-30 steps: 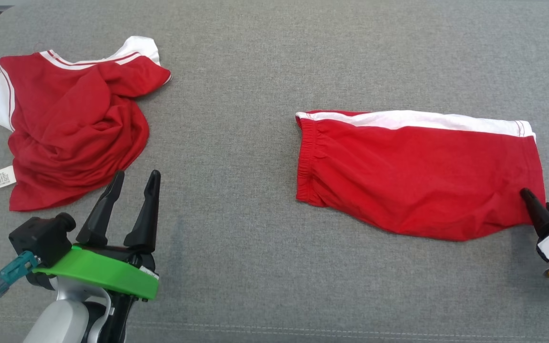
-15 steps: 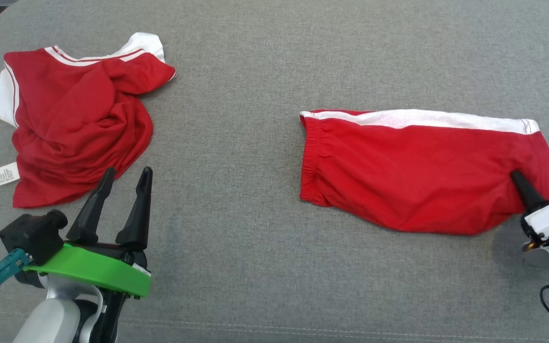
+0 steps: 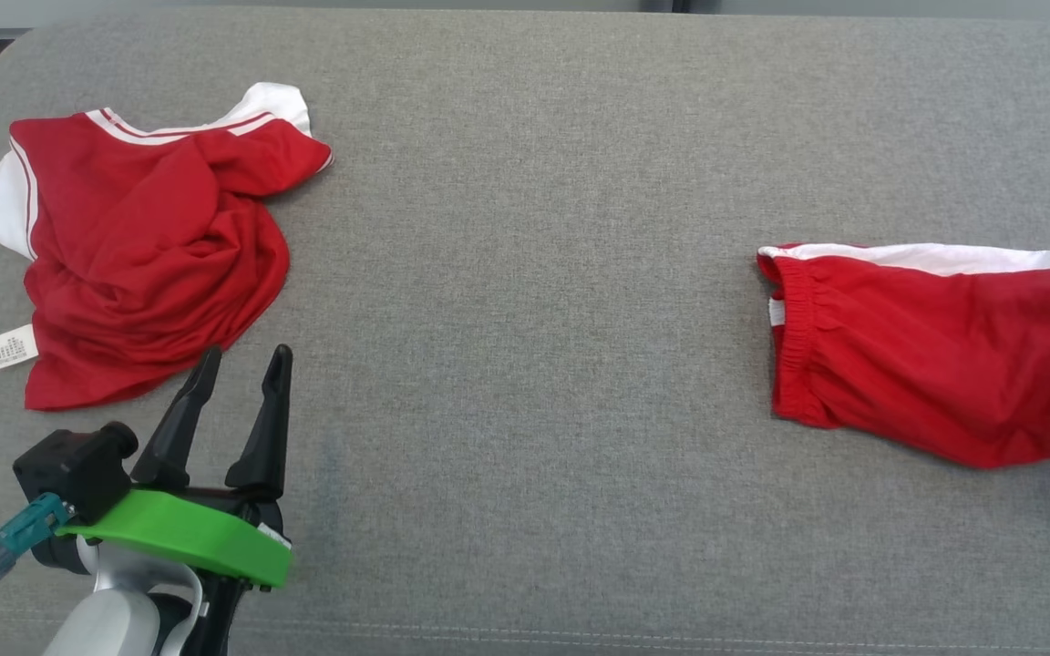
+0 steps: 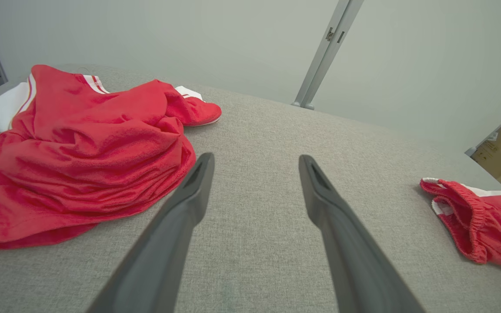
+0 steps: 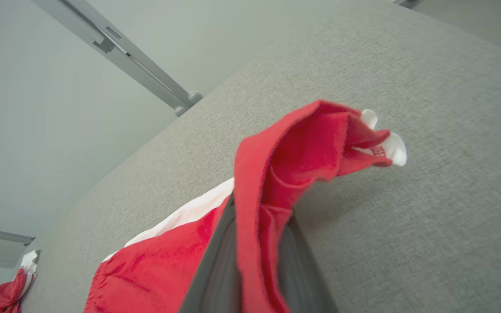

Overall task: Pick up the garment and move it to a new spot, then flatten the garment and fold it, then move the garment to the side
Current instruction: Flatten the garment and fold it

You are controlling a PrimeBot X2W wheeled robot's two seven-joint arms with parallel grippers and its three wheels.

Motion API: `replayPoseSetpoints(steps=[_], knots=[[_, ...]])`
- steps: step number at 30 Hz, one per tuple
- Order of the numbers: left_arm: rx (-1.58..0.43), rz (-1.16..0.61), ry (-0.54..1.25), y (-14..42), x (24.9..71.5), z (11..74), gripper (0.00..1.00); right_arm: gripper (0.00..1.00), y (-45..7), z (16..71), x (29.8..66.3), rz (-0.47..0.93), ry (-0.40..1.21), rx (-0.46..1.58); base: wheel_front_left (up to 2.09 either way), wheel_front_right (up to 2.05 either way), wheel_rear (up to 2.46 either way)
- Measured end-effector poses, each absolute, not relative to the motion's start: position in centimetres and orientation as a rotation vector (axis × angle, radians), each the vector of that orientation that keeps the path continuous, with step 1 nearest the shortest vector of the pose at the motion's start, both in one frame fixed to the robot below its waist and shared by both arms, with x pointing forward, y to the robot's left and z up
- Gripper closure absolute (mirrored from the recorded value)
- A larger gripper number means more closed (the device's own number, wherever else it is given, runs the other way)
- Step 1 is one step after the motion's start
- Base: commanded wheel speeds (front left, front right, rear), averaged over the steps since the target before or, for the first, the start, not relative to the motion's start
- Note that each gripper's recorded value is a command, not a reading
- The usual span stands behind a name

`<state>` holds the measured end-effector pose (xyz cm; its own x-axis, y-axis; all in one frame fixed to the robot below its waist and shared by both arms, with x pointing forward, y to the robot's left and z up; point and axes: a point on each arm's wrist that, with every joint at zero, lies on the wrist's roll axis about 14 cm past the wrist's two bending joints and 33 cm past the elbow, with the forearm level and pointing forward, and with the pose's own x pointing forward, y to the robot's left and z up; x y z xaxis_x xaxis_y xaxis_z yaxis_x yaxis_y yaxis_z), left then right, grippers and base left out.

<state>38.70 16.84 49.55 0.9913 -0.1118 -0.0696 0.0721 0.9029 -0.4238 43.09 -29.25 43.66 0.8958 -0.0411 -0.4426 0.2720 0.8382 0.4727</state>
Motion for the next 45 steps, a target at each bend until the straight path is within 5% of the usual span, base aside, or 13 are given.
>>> replayPoseSetpoints(steps=[8,18,24,25,26,27,28,39,45], knots=[[-0.458,-0.113,0.096,15.8,38.4,49.6,0.0,1.0,-14.5,49.8,45.6,0.377,0.379,0.413,0.0,0.0,0.0],[-0.468,-0.07,0.09,17.0,38.3,49.8,0.0,0.98,-9.8,45.7,43.6,0.476,0.561,0.392,0.0,0.0,0.0],[-0.475,-0.057,0.102,17.3,38.6,49.2,0.0,0.8,-8.6,44.3,42.6,0.5,0.622,0.368,0.0,0.0,0.0],[-0.476,-0.06,0.104,17.2,38.7,49.2,0.0,0.69,-8.5,44.1,42.4,0.503,0.63,0.352,0.0,0.0,0.0],[-0.477,-0.063,0.107,17.1,38.8,49.1,0.0,0.44,-8.5,43.9,42.2,0.507,0.633,0.336,0.0,0.0,0.0],[-0.478,-0.066,0.109,17.0,38.9,49.0,0.0,0.44,-8.4,43.8,42.1,0.509,0.634,0.326,0.0,0.0,0.0],[-0.478,-0.07,0.111,16.8,38.9,48.9,0.0,0.0,-8.4,43.9,42.1,0.51,0.631,0.324,0.0,0.0,0.0],[-0.473,-0.094,0.118,16.3,39.6,48.7,0.0,0.0,-7.6,46.4,40.8,0.534,0.548,0.383,0.0,0.0,0.0],[-0.475,-0.12,0.106,15.6,40.0,49.2,0.0,0.0,-14.4,45.6,41.3,0.275,0.525,0.416,0.0,0.0,0.0]])
